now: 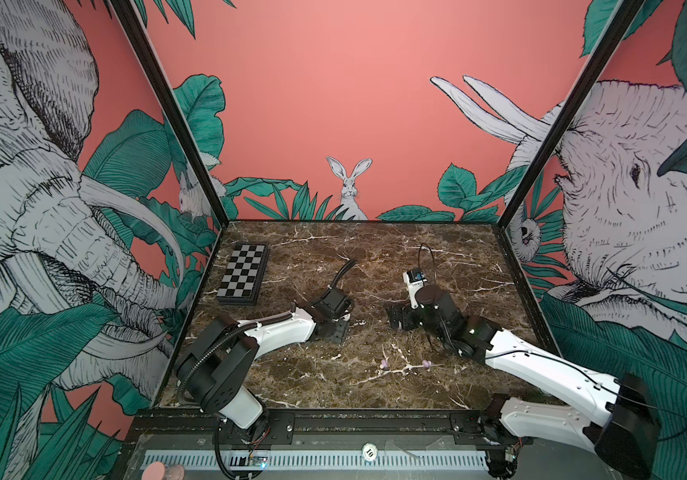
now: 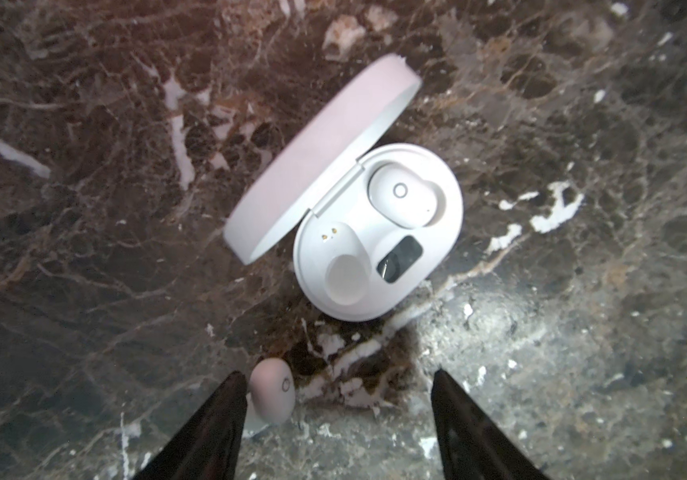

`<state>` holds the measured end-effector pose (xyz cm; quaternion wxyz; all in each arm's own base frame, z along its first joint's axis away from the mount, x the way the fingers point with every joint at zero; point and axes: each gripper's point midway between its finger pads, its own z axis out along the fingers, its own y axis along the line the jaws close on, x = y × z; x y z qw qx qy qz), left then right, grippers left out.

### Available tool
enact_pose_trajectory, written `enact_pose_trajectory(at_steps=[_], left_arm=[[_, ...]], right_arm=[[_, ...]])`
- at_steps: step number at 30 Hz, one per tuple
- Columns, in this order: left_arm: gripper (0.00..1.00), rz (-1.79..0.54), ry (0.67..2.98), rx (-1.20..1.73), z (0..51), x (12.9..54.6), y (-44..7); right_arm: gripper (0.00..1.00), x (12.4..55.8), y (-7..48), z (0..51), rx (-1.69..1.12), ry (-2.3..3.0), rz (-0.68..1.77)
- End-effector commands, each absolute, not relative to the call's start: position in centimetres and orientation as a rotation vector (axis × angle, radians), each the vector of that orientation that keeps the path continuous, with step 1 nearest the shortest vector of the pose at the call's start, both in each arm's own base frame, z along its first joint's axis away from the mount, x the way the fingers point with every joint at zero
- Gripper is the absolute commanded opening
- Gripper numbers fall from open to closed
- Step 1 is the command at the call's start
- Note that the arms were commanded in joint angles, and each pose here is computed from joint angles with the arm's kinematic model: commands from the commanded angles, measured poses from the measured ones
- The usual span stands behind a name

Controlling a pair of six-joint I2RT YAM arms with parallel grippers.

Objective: Insert the wireless bluetooth earbuds into the charging case
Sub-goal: 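Move the left gripper over the loose white earbud while the right gripper draws back, then lower the open left gripper around the white earbud beside the case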

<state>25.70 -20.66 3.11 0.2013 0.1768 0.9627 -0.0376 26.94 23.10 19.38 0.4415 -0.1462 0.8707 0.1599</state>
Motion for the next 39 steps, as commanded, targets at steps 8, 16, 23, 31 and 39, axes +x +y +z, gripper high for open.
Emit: enact_pose_trajectory(at_steps=[8,16,23,31,39], left_arm=[[0.67,-0.104,2.707,0.464,3.3,25.5,-20.2],[0.63,-0.072,2.722,0.434,2.7,25.4,-19.3],[0.62,-0.041,2.723,0.408,2.7,25.6,-18.6],[0.56,-0.029,2.729,0.383,2.6,25.8,-18.2],[0.53,-0.077,2.706,0.357,4.2,26.2,-18.6]], right_arm=[[0.95,27.4,22.6,21.8,-0.342,2.101,0.395],[0.95,27.4,22.8,21.8,-0.343,2.103,0.396],[0.95,27.4,22.8,21.7,-0.346,2.106,0.394],[0.95,27.4,22.8,21.6,-0.346,2.109,0.395],[0.95,27.5,22.9,21.7,-0.352,2.107,0.394]])
